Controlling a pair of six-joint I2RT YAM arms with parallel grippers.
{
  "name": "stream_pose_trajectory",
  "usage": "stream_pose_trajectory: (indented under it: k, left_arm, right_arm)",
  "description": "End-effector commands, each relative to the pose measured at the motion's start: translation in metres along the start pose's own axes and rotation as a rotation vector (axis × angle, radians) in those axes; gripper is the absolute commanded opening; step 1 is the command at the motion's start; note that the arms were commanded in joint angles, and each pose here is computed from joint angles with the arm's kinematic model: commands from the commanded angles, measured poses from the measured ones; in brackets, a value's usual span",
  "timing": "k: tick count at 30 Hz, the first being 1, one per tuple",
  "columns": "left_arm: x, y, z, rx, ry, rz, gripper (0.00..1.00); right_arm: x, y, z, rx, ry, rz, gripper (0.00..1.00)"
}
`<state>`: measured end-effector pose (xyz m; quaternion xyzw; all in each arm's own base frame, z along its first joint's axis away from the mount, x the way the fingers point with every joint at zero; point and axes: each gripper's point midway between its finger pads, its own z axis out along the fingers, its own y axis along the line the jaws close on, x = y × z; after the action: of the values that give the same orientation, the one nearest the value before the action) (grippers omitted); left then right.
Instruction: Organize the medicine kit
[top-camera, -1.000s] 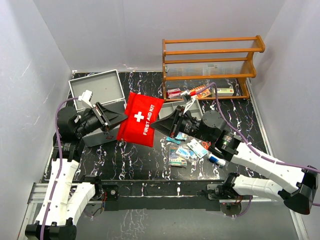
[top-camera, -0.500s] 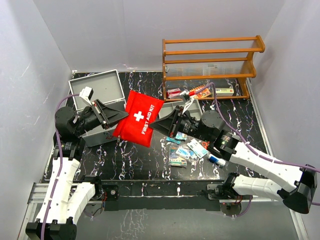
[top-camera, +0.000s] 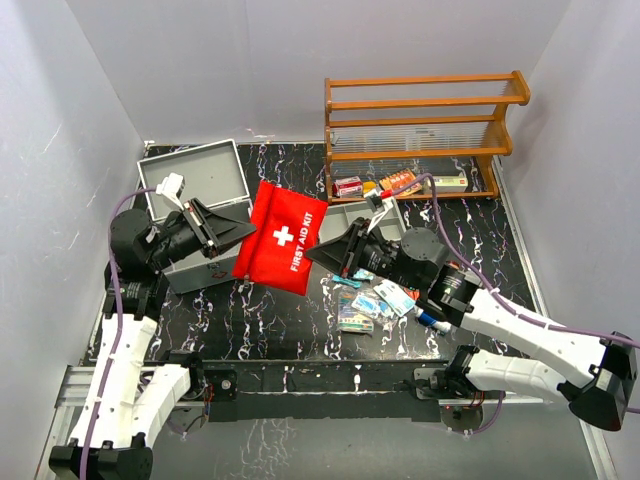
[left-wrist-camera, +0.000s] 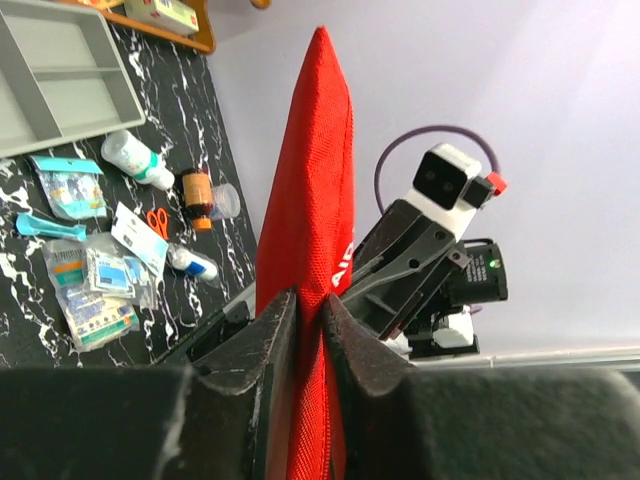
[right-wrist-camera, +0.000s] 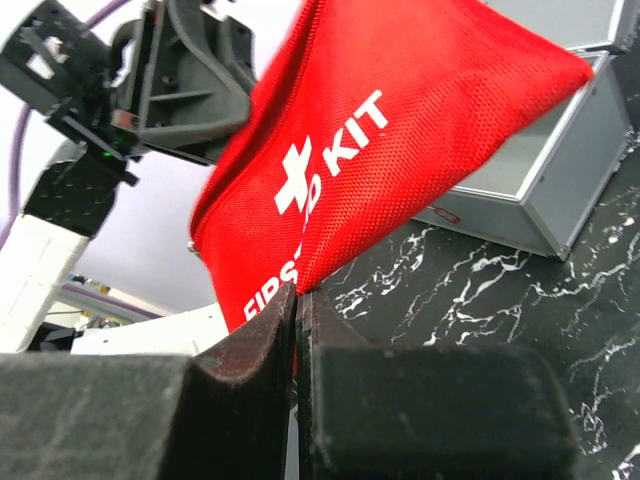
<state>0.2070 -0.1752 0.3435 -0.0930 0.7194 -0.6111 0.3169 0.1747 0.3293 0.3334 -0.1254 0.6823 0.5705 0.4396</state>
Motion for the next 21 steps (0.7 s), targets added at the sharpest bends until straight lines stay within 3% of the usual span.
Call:
stream_pose_trajectory:
  k: [1, 6, 9, 14, 21]
  left_arm:
    - [-0.014, -0.028, -0.010, -0.011, -0.100, 0.074, 0.13]
    - [-0.008, -0.038, -0.009, 0.058, -0.052, 0.083, 0.00]
    - [-0.004, -0.034, -0.009, 0.055, -0.031, 0.089, 0.00]
    - [0.002, -0.031, -0.006, 0.070, 0.024, 0.058, 0.20]
    - [0.008, -0.021, -0.005, 0.054, 0.064, 0.044, 0.27]
  right_arm:
    - [-0.017, 0.002, -0.009, 0.015, -0.078, -0.013, 0.00]
    - [-0.017, 0.007, -0.010, -0.006, -0.072, -0.017, 0.00]
    - [-0.017, 0.009, -0.010, -0.016, -0.072, -0.023, 0.00]
    - [-0.015, 0.018, -0.009, -0.074, -0.064, -0.028, 0.00]
    - [-0.015, 0.029, -0.008, -0.133, -0.058, -0.037, 0.00]
